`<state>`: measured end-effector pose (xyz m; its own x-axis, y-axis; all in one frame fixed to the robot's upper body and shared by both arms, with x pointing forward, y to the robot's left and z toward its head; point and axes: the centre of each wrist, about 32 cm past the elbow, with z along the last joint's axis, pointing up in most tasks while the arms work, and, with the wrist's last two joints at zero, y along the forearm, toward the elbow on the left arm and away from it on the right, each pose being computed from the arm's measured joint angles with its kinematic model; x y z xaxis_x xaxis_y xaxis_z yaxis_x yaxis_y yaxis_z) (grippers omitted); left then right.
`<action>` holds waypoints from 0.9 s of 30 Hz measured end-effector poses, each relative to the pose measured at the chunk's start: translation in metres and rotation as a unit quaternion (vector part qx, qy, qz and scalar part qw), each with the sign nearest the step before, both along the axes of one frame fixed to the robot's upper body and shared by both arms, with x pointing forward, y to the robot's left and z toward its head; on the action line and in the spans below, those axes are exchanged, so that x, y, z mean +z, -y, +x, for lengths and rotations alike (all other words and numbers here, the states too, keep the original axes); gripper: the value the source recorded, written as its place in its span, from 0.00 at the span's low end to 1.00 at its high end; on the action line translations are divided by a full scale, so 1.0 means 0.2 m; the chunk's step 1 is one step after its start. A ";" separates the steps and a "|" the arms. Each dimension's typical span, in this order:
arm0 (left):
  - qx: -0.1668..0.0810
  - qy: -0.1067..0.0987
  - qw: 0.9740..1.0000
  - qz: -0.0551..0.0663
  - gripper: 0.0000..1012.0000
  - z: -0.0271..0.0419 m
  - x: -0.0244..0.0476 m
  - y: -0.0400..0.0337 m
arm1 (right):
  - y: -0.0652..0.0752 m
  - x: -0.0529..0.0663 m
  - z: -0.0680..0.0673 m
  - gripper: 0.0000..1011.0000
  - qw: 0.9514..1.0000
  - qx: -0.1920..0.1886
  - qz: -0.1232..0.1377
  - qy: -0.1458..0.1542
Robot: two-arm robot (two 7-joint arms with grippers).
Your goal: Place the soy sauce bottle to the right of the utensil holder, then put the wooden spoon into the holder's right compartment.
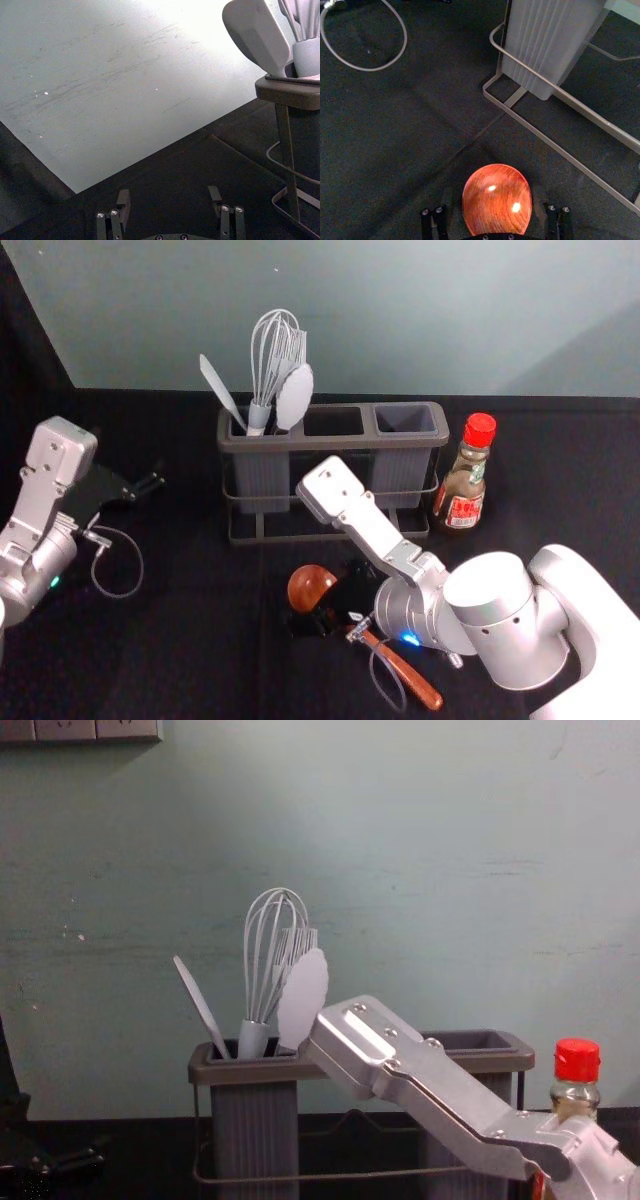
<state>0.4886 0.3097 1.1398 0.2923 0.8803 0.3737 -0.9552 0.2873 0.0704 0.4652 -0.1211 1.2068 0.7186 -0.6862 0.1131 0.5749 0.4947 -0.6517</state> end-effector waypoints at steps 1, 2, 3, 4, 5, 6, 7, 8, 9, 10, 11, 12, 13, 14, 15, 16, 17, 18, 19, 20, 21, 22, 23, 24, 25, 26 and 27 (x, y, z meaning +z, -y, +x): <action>0.000 0.000 1.000 0.000 1.00 0.000 0.000 0.000 | 0.00 0.00 0.00 0.99 1.000 0.000 0.000 -0.001; 0.000 0.000 1.000 0.000 1.00 0.000 0.000 0.000 | 0.00 0.00 0.00 0.99 1.000 0.000 0.000 -0.002; 0.000 0.000 1.000 0.000 1.00 0.000 0.000 0.000 | 0.00 0.00 0.00 0.99 1.000 0.000 0.000 -0.002; 0.000 0.000 1.000 0.000 1.00 0.000 0.000 0.000 | 0.00 0.00 0.00 0.99 1.000 0.000 0.000 -0.002; 0.000 0.000 1.000 0.000 1.00 0.000 0.000 0.000 | 0.00 0.00 0.00 0.99 1.000 0.000 0.000 -0.003; 0.000 0.000 1.000 0.000 1.00 0.000 0.000 0.000 | 0.00 0.00 0.00 0.99 1.000 0.000 0.000 -0.003; 0.000 0.000 1.000 0.000 1.00 0.000 0.000 0.000 | 0.00 0.00 0.00 0.99 1.000 0.000 0.000 -0.003; 0.000 0.000 1.000 0.000 1.00 0.000 0.000 0.000 | 0.00 0.00 0.00 0.99 1.000 0.000 0.000 -0.003; 0.000 0.000 1.000 0.000 1.00 0.000 0.000 0.000 | 0.00 0.00 0.00 0.99 1.000 0.000 0.000 -0.004; 0.000 0.000 1.000 0.000 1.00 0.000 0.000 0.000 | 0.00 0.00 0.00 0.99 1.000 0.000 0.000 -0.005; 0.000 0.000 1.000 0.000 1.00 0.000 0.000 0.000 | 0.00 0.00 0.00 0.99 1.000 -0.001 0.000 -0.005; 0.000 0.000 1.000 0.000 1.00 0.000 0.000 0.000 | 0.00 0.00 0.00 0.99 1.000 -0.001 0.000 -0.005; 0.000 0.000 1.000 0.000 1.00 0.000 0.000 0.000 | 0.00 0.00 0.00 0.99 1.000 -0.001 0.000 -0.005; 0.000 0.000 1.000 0.000 1.00 0.000 0.000 0.000 | 0.00 0.00 0.00 0.99 1.000 -0.001 0.001 -0.006; 0.000 0.000 1.000 0.000 1.00 0.000 0.000 0.000 | 0.00 0.00 0.00 0.99 1.000 -0.001 0.000 -0.006; 0.000 0.000 1.000 0.000 1.00 0.000 0.000 0.000 | 0.00 0.00 0.00 0.99 1.000 -0.002 0.000 -0.005; 0.000 0.000 1.000 0.000 1.00 0.000 0.000 0.000 | 0.00 0.00 0.00 0.99 1.000 -0.002 0.000 -0.006; 0.000 0.000 1.000 0.000 1.00 0.000 0.000 0.000 | 0.00 0.00 0.00 0.99 1.000 -0.002 0.000 -0.006; 0.000 0.000 1.000 0.000 1.00 0.000 0.000 0.000 | 0.01 0.00 0.00 0.99 1.000 -0.002 0.000 -0.006; 0.000 0.000 1.000 0.000 1.00 0.000 0.000 0.000 | 0.01 0.00 0.00 0.99 1.000 -0.003 0.000 -0.006; 0.000 0.000 1.000 0.000 1.00 0.000 0.000 0.000 | 0.01 0.00 0.00 0.99 1.000 -0.003 0.001 -0.006; 0.000 0.000 1.000 0.000 1.00 0.000 0.000 0.000 | 0.01 0.00 0.00 0.99 1.000 -0.005 0.002 -0.007; 0.000 0.000 1.000 0.000 1.00 0.000 0.000 0.000 | 0.01 0.00 0.00 0.99 1.000 -0.005 0.002 -0.007; 0.000 0.000 1.000 0.000 1.00 0.000 0.000 0.000 | 0.02 0.00 0.00 0.99 1.000 -0.006 0.003 -0.008; 0.000 0.000 1.000 0.000 1.00 0.000 0.000 0.000 | 0.02 0.00 0.00 0.99 1.000 -0.006 0.004 -0.008; 0.000 0.000 1.000 0.000 1.00 0.000 0.000 0.000 | 0.02 0.00 -0.01 0.99 1.000 -0.006 0.004 -0.009; 0.000 0.000 1.000 0.000 1.00 0.000 0.000 0.000 | 0.02 0.00 -0.01 0.99 1.000 -0.006 0.005 -0.009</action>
<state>0.4886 0.3097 1.1398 0.2923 0.8803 0.3737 -0.9552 0.2873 0.0703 0.4642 -0.1257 1.2069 0.7120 -0.6959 0.0935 0.5691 0.4940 -0.6573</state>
